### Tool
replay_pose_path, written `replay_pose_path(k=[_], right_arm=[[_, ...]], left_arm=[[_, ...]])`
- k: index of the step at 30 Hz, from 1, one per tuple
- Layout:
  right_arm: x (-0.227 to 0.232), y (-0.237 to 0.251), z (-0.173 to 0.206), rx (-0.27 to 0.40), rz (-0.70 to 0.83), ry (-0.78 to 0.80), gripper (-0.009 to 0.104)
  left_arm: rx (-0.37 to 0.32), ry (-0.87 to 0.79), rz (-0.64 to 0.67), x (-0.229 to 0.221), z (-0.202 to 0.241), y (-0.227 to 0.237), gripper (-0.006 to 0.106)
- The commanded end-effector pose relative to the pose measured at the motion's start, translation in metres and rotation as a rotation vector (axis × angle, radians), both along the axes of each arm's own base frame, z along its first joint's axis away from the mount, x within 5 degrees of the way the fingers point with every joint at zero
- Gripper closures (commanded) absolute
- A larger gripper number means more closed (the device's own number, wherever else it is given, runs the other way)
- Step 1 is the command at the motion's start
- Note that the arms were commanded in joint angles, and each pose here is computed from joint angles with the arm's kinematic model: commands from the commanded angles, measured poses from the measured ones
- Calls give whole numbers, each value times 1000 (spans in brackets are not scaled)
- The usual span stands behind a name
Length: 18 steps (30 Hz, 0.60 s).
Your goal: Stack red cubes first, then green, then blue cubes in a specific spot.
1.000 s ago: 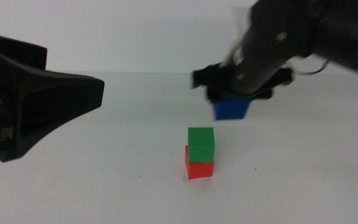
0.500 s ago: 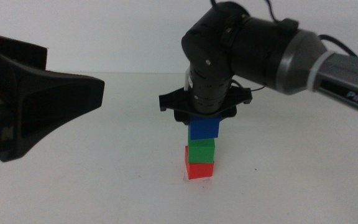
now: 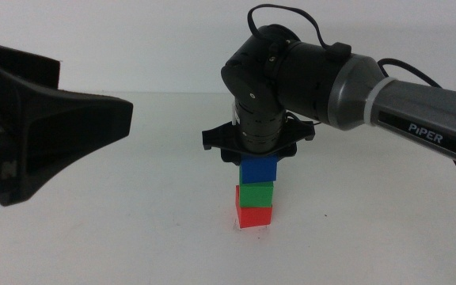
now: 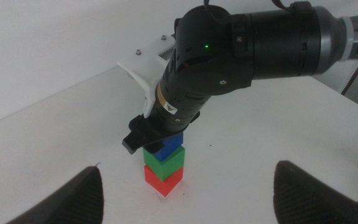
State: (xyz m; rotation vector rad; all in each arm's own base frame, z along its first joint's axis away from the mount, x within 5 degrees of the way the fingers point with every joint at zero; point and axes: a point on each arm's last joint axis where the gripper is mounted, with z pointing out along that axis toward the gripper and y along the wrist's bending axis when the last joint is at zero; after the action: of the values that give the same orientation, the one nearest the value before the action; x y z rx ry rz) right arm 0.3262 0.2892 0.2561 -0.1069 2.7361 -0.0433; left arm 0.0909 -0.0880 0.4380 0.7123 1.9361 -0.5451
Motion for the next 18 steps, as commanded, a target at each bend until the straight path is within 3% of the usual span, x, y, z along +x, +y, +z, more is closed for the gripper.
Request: replay_pose_path(k=[1,4,5,6,9,13,18], right_arm=[[4,-2,-1,-8,-16,-6,96],[3,-2,-2,-5,-17,0,95],[3,-2,-2,-5,-17,0,88],[4,-2,-2,-7,-18,0,36],[2,-3,5,9,-16,-13,17],[-9,-20,55,53,21,-97,4],[-42,-78,123,78,82,-209,3]], left_arm=[[-8,-15,5,0,1,1,7],[-8,-15,5,0,1,1,7],[-8,-15,5,0,1,1,7],[-8,-15,5,0,1,1,7],[-8,-15,5,0,1,1,7],[-8,-15,5,0,1,1,7],[-8,-15,5,0,1,1,7]])
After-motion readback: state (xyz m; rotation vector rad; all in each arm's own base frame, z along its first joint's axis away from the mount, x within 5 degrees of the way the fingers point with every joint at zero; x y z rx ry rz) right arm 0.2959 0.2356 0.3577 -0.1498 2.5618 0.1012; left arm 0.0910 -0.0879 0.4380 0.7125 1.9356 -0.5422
